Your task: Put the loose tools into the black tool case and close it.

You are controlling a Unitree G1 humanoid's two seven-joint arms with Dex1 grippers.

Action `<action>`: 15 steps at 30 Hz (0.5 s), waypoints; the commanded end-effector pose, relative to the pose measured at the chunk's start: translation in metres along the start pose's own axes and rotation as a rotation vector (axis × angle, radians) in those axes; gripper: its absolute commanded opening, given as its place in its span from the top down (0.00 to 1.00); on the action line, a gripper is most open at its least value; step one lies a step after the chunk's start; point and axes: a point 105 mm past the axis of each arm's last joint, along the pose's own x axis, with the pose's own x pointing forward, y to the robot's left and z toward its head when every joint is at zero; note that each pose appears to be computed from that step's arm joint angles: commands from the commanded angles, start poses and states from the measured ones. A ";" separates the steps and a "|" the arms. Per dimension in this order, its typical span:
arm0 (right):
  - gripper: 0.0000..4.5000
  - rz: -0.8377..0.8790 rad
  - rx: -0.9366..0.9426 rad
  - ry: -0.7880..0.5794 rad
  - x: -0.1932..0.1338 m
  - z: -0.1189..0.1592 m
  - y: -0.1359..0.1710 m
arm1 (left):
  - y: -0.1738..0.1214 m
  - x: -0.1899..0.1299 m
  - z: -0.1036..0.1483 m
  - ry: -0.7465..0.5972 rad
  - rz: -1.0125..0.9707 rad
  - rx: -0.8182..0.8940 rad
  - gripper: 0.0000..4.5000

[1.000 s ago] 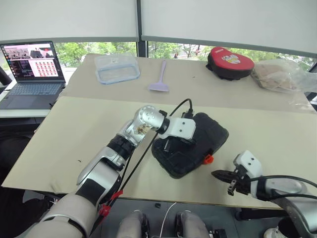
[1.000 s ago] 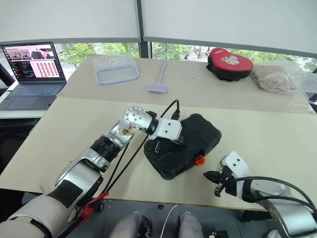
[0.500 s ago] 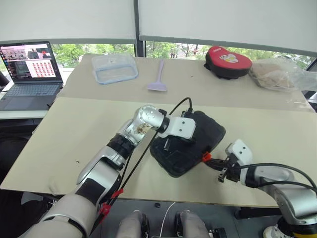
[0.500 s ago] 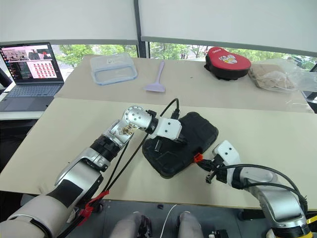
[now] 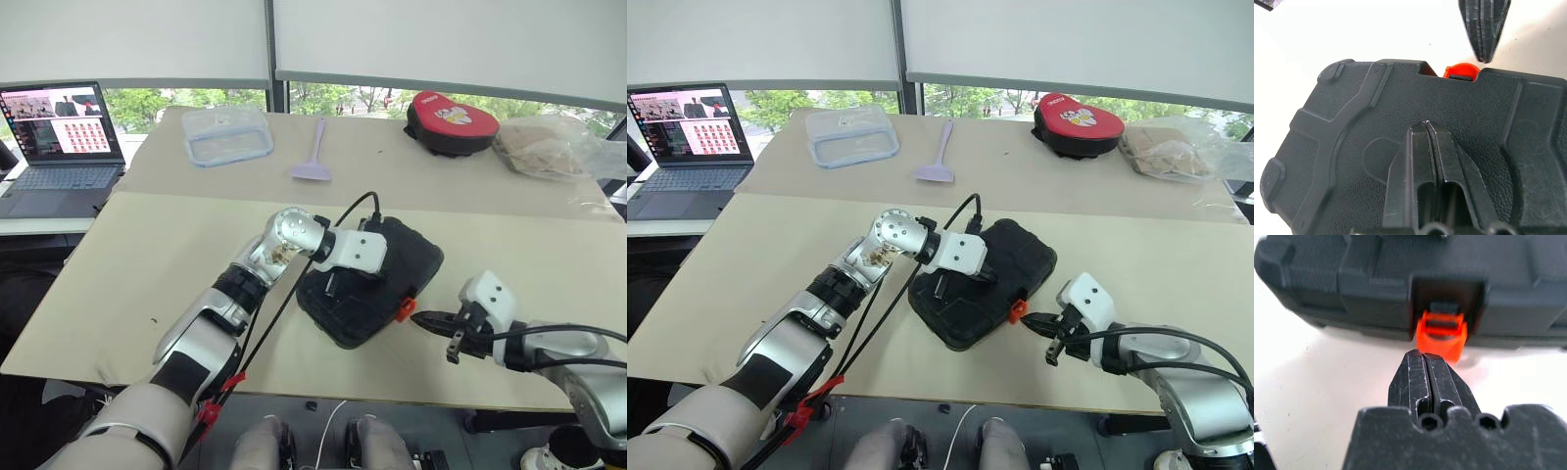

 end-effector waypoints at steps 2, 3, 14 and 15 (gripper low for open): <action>1.00 -0.045 -0.018 -0.010 0.009 -0.006 -0.008 | -0.019 0.005 -0.024 0.086 -0.075 -0.052 0.98; 1.00 -0.056 -0.020 -0.009 0.012 -0.007 -0.011 | -0.019 0.005 -0.024 0.087 -0.075 -0.052 0.98; 1.00 0.003 -0.035 -0.270 0.026 0.057 0.002 | -0.021 0.008 -0.024 0.094 -0.088 -0.038 0.98; 1.00 0.015 -0.029 -0.312 0.022 0.065 0.005 | -0.021 0.009 -0.025 0.098 -0.090 -0.035 0.98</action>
